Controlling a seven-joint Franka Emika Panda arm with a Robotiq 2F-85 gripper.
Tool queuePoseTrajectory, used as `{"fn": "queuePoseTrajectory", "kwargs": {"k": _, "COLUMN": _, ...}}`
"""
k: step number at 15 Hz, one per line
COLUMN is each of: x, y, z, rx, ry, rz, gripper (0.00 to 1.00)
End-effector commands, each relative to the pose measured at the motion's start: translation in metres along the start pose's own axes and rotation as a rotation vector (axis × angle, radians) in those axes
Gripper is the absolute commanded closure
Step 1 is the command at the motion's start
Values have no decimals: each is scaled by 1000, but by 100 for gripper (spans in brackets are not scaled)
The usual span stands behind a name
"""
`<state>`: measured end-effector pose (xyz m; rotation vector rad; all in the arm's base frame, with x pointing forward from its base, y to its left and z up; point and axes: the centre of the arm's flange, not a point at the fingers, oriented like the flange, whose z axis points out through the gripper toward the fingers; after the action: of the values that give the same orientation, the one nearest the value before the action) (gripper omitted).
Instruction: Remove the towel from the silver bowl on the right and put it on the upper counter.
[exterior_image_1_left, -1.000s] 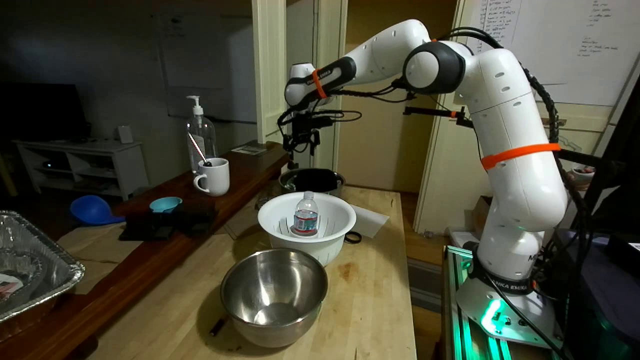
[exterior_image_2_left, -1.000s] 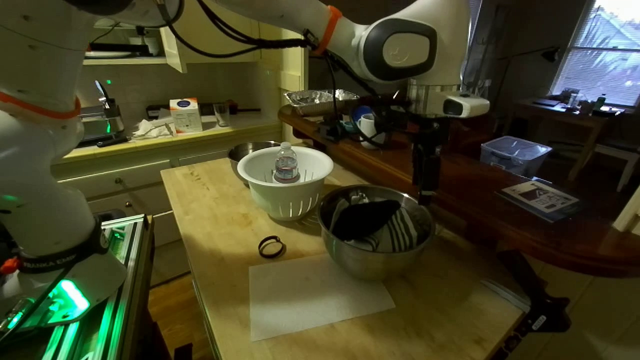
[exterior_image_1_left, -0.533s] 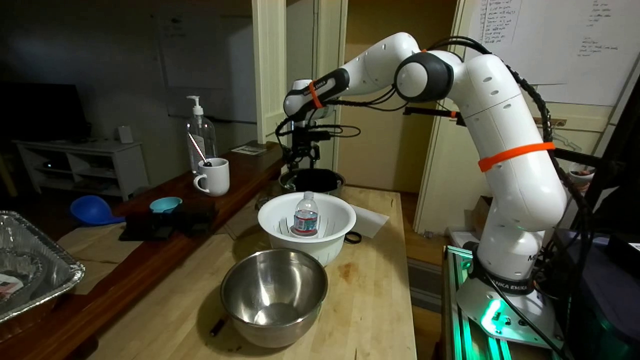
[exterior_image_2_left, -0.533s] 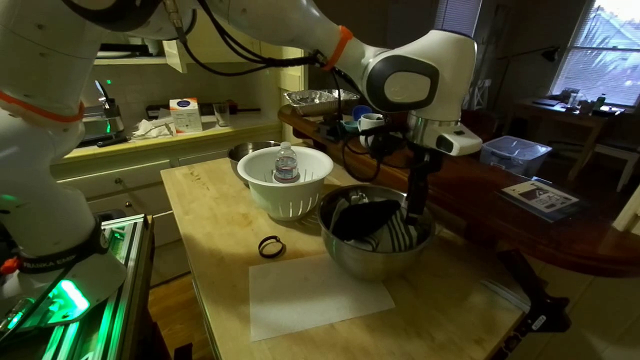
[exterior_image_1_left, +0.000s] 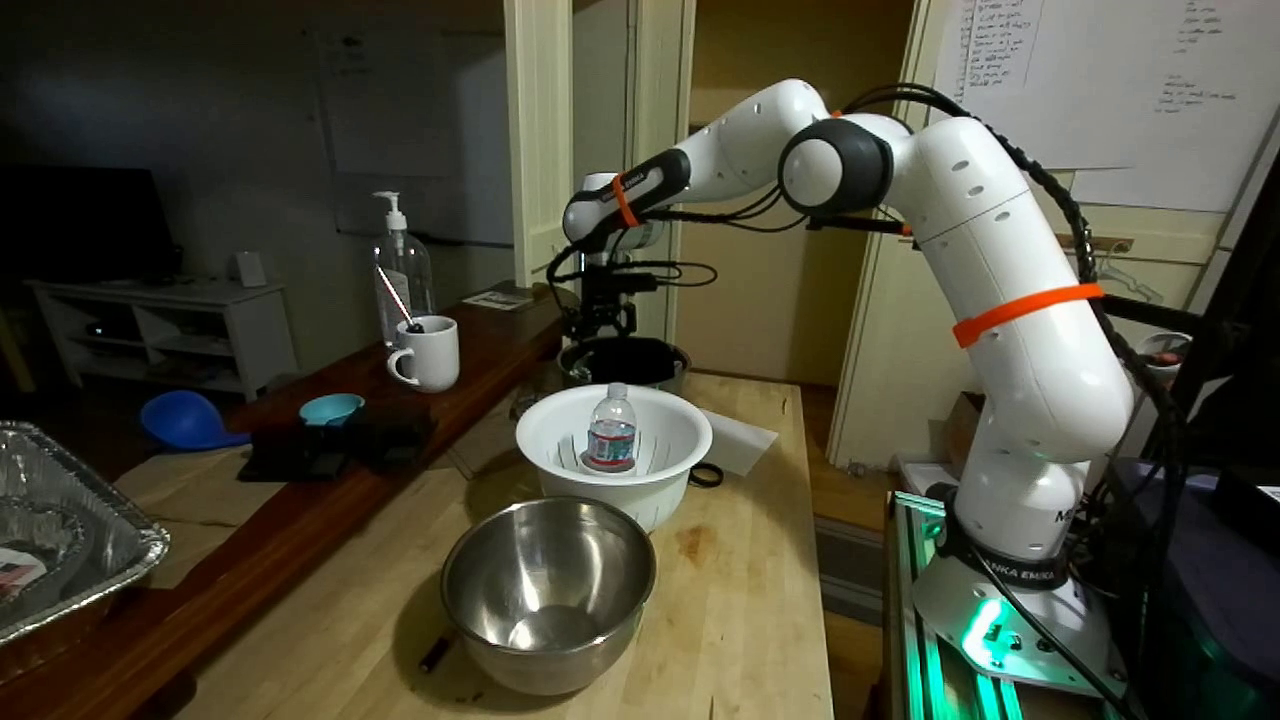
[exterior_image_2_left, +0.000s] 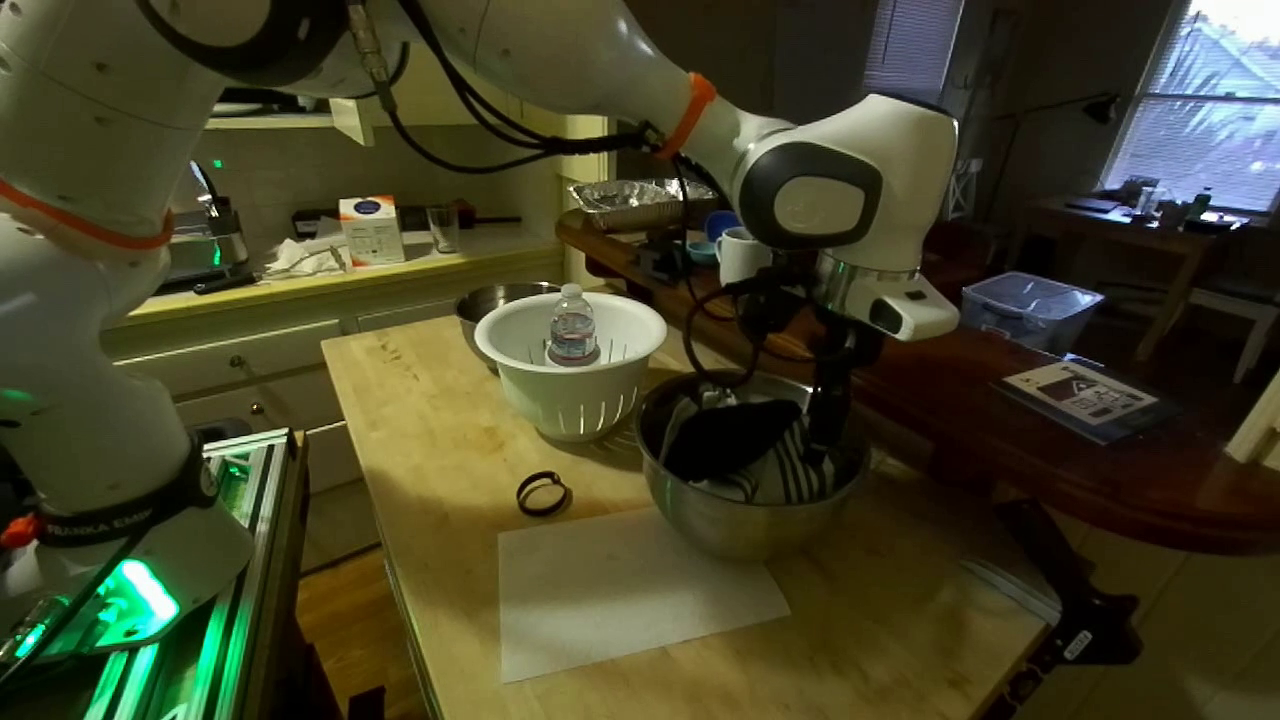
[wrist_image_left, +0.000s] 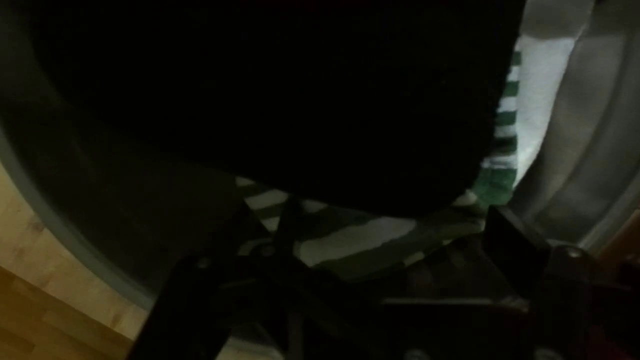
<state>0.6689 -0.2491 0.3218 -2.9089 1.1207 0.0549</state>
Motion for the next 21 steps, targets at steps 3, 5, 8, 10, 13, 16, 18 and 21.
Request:
{"fn": "queuePoseTrajectory", "kwargs": {"k": 3, "x": 10, "y": -4, "z": 5, "rx": -14, "ry": -77, "rz": 14, "gripper": 46}}
{"fn": "queuePoseTrajectory", "kwargs": {"k": 5, "x": 8, "y": -4, "z": 3, "rx": -26, "ry": -93, "rz": 14, "gripper": 62}}
{"fn": "queuePoseTrajectory", "kwargs": {"k": 8, "x": 6, "y": -5, "z": -1, "rx": -27, "ry": -107, "rz": 7, "gripper": 85}}
{"fn": "queuePoseTrajectory", "kwargs": {"k": 10, "x": 2, "y": -5, "z": -9, "rx": -17, "ry": -97, "rz": -13, "gripper": 99}}
{"fn": "queuePoseTrajectory", "kwargs": {"k": 13, "x": -9, "y": -6, "z": -29, "rx": 1, "ry": -48, "rz": -45, "gripper": 100}}
{"fn": "queuePoseTrajectory", "kwargs": {"k": 16, "x": -29, "y": 0, "z": -69, "rx": 14, "ry": 49, "rz": -97, "gripper": 98}}
{"fn": "queuePoseTrajectory", "kwargs": {"k": 18, "x": -38, "y": 4, "z": -98, "rx": 24, "ry": 111, "rz": -126, "gripper": 98}}
{"fn": "queuePoseTrajectory", "kwargs": {"k": 21, "x": -51, "y": 13, "z": -141, "rx": 41, "ry": 198, "rz": -156, "gripper": 98}}
